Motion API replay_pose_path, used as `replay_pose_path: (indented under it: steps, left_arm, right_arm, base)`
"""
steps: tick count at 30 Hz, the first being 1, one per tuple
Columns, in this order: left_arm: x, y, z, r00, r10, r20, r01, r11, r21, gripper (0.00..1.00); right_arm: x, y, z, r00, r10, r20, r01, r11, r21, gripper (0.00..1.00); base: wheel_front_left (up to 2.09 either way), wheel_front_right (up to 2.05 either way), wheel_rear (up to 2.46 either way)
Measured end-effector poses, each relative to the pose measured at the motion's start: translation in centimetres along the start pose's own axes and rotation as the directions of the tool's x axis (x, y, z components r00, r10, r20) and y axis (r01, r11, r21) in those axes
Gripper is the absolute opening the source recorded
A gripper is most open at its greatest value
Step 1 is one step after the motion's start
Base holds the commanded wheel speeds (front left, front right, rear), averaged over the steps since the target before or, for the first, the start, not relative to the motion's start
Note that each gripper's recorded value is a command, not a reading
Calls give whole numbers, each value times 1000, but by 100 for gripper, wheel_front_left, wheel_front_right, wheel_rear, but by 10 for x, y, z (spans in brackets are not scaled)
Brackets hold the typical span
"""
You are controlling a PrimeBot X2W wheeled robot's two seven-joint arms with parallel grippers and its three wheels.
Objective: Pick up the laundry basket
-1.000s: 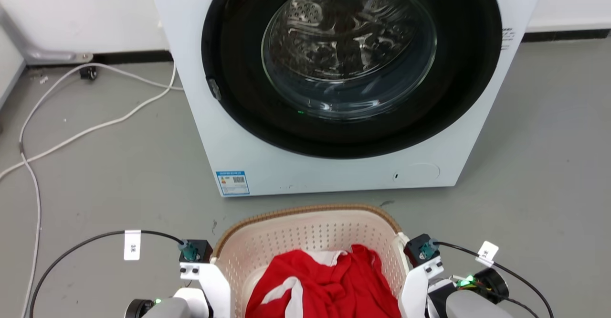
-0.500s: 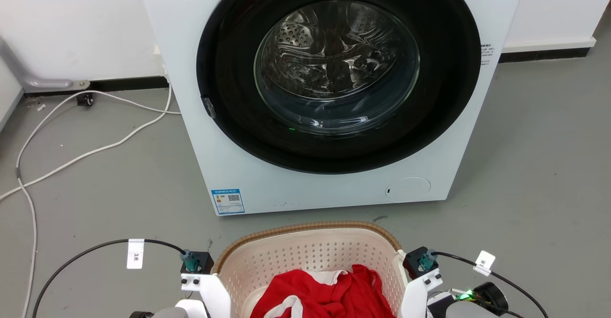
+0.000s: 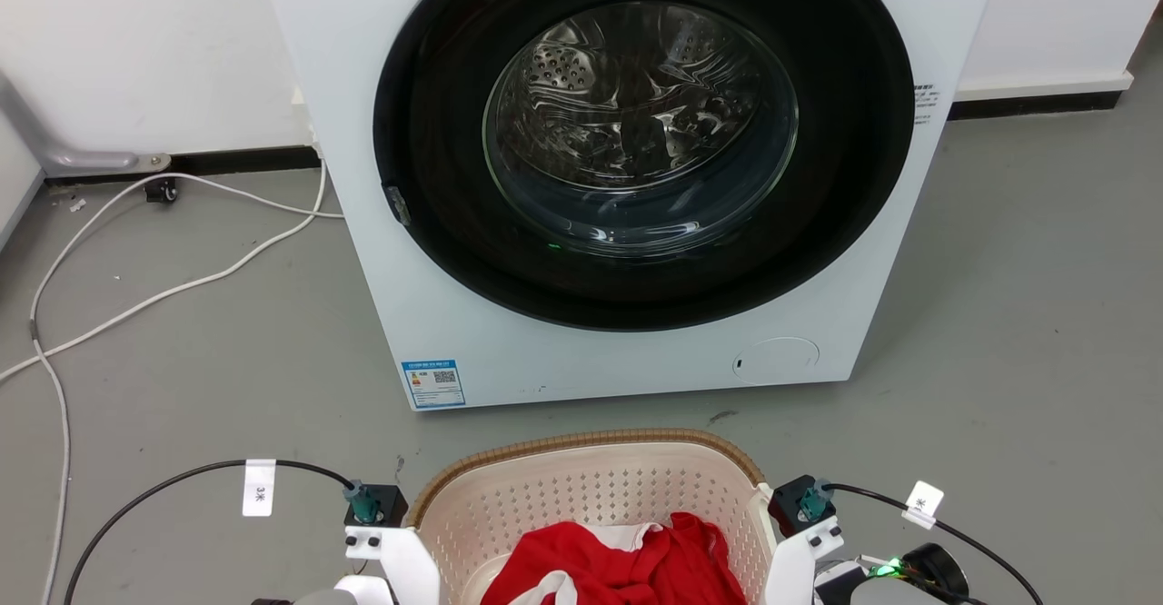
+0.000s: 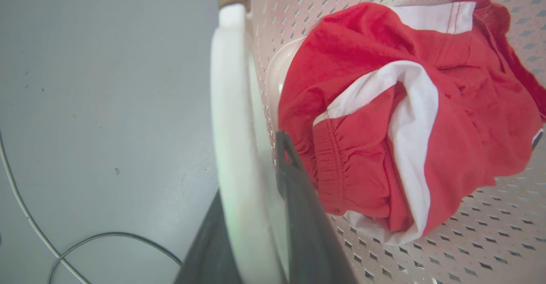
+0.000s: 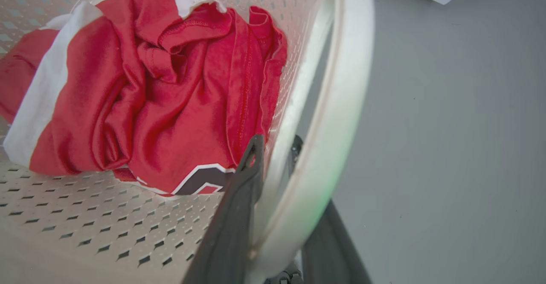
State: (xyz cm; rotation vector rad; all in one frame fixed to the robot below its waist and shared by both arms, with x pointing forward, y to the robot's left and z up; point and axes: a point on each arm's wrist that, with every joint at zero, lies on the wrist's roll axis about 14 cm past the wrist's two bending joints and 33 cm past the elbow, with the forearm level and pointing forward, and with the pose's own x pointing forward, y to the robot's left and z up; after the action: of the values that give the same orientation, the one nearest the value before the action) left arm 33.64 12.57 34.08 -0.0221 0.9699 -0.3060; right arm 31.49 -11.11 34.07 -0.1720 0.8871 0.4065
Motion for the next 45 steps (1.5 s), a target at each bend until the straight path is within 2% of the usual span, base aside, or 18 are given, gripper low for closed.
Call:
replay_pose_path:
  steps: [45]
  left_arm:
    - [1, -1, -6, 1000, -8, -8, 7, 1000, -13, 0]
  right_arm:
    - [1, -1, -5, 1000, 7, -20, -7, 1000, 0, 0]
  base:
    - [0, 0, 0]
